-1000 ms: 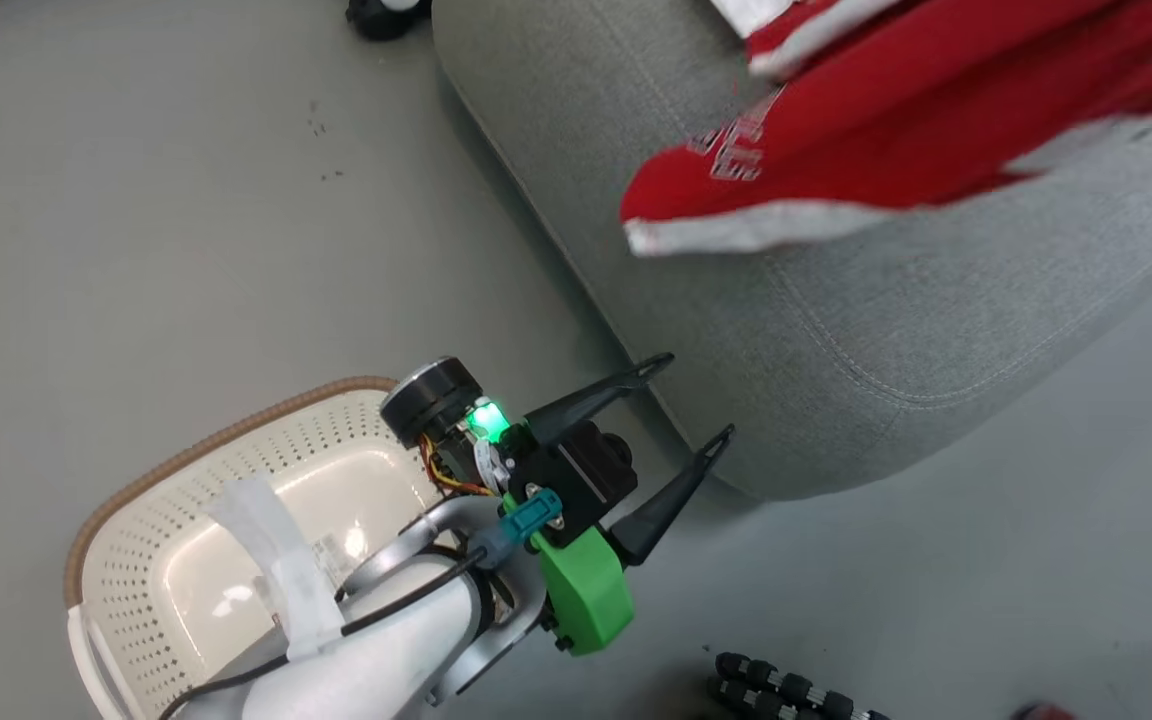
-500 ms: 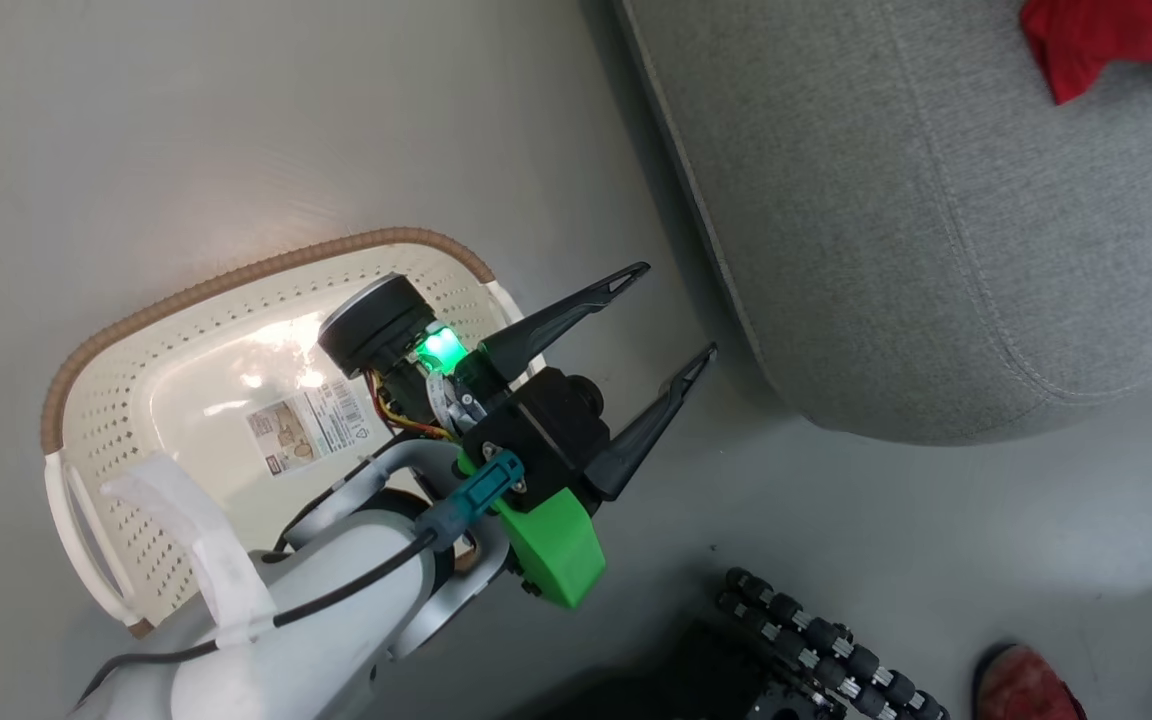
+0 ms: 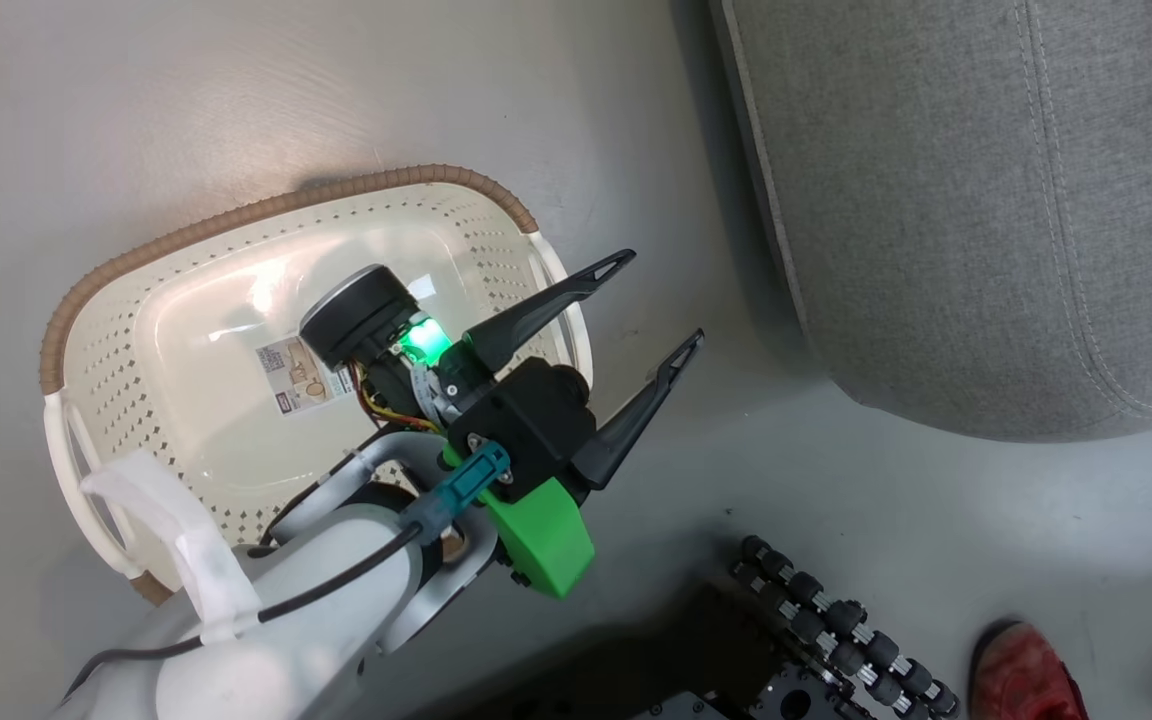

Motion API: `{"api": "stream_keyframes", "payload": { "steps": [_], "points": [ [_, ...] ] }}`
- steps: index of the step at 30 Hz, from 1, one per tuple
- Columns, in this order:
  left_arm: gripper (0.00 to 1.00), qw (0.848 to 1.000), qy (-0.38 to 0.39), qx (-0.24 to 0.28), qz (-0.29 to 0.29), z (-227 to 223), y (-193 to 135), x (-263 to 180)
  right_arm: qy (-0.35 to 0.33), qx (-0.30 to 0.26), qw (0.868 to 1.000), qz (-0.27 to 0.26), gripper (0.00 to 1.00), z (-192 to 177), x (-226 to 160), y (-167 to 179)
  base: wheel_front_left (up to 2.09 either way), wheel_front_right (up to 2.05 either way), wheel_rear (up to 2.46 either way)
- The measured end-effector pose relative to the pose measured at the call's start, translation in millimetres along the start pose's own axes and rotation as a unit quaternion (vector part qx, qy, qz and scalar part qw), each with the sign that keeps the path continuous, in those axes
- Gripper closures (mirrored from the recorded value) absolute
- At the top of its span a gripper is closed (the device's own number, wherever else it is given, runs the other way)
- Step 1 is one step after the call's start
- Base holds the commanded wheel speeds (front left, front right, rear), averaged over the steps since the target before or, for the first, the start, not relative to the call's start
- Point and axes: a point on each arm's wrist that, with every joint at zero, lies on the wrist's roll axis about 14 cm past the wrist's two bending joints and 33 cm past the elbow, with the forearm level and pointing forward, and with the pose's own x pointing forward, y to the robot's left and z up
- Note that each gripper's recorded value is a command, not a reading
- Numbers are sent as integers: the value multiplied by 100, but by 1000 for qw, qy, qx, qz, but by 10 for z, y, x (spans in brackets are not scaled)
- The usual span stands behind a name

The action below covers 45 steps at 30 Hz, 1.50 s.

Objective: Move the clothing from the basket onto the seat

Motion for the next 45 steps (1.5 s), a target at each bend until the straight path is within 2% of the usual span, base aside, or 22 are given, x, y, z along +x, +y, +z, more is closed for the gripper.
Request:
{"api": "stream_keyframes", "payload": {
  "steps": [6, 10, 19, 26, 32, 35, 42, 45],
  "points": [
    [0, 1000, -16, 3, 9, 147, -17, -3, -54, 0, 999, -5, 0, 314, -183, -104, 0, 0, 0],
    [0, 999, -37, 1, 31, 290, -14, -19, -78, 6, 997, 11, 0, 452, -402, -54, 0, 0, 0],
    [0, 990, -82, -21, 114, 512, -13, -216, -60, 57, 988, 133, 0, 350, -1104, 717, 0, 0, 0],
    [0, 972, -95, -38, 211, 521, 2, -593, -31, 118, 964, 238, 0, 286, -1760, 1370, 0, 0, 0],
    [0, 945, -112, -48, 305, 603, 24, -1081, -16, 140, 936, 323, 0, 286, -2363, 1832, 0, 0, 0],
    [0, 924, -129, -43, 357, 666, 11, -1429, -25, 150, 923, 353, 0, 381, -2610, 1973, 0, 0, 0],
    [0, 873, -183, -11, 453, 856, -125, -2214, -73, 161, 902, 393, 0, 697, -2984, 2086, 0, 0, 0],
    [0, 848, -210, 18, 487, 996, -220, -2530, -102, 166, 900, 391, 0, 862, -3043, 2020, 0, 0, 0]
  ]
}}
